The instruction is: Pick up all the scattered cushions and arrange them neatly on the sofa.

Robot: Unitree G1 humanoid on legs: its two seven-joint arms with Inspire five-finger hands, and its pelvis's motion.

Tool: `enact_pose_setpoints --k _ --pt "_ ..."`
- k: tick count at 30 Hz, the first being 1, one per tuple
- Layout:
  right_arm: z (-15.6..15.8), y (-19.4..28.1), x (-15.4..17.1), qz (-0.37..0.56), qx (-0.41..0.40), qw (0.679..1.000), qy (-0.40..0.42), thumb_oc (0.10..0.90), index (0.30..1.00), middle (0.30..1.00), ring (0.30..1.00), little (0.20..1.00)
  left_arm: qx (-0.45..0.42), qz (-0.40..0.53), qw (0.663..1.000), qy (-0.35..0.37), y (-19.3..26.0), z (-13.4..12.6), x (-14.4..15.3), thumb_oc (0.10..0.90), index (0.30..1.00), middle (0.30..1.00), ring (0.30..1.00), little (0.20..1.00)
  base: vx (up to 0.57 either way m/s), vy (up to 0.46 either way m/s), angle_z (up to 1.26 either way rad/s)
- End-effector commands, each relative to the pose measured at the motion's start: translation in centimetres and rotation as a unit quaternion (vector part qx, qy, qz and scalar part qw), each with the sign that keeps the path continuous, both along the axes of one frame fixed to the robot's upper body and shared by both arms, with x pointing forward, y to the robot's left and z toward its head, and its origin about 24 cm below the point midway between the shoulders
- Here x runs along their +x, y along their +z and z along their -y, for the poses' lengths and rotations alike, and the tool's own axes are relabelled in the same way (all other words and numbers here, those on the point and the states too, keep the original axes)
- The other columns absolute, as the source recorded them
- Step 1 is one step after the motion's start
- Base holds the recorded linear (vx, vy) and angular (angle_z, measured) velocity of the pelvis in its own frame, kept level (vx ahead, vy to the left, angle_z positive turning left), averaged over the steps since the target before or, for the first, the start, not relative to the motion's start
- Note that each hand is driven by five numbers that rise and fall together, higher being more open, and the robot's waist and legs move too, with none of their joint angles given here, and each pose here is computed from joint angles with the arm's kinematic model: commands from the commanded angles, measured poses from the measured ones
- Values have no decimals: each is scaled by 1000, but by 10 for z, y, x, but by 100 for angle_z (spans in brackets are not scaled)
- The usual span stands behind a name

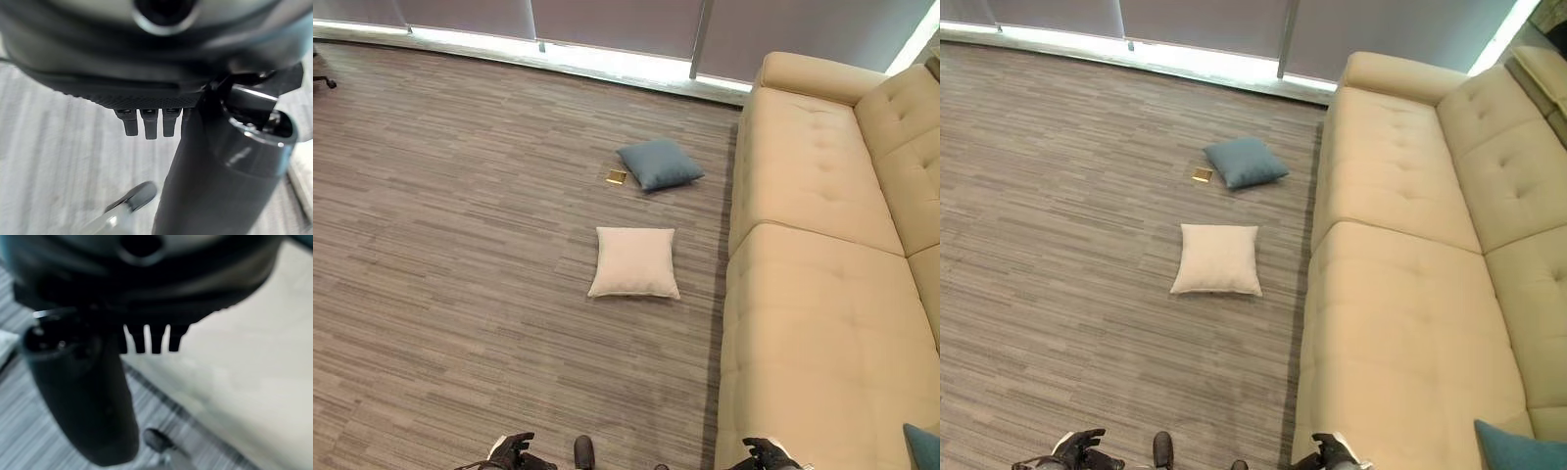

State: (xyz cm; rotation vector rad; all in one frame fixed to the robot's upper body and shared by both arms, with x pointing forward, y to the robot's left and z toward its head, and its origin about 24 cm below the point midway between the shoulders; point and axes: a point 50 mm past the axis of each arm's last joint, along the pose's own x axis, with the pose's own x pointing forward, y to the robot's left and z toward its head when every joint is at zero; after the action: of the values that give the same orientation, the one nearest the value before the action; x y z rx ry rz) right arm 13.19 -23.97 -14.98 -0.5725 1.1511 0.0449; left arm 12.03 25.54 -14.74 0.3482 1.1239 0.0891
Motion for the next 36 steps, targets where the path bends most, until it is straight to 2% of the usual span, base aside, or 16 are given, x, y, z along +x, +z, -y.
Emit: enact_pose_setpoints --k 1,9,18,21,30,36 --pt "5 9 19 29 -26 999 32 800 900 900 900 900 30 23 999 15 9 -20 5 800 900 900 900 900 113 138 2" --pt "1 9 23 29 -25 998 48 800 900 900 900 900 22 18 1000 13 6 -16 3 800 900 900 900 900 186 31 -4" --pt "17 1 -13 -17 -34 999 5 800 900 900 900 900 9 11 999 -29 2 0 6 800 900 900 900 900 236 -97 28" --pt "23 3 -12 -13 -42 999 -7 800 900 900 900 900 6 25 999 -32 5 4 15 800 900 900 900 900 148 -112 9" --pt "26 5 -10 -9 -46 999 -9 800 900 900 900 900 2 31 999 -28 5 5 18 800 900 900 900 900 222 32 -17" --pt "18 0 -15 -26 -41 999 15 800 900 900 900 900 10 2 1000 -26 0 2 2 800 900 900 900 900 272 189 -39"
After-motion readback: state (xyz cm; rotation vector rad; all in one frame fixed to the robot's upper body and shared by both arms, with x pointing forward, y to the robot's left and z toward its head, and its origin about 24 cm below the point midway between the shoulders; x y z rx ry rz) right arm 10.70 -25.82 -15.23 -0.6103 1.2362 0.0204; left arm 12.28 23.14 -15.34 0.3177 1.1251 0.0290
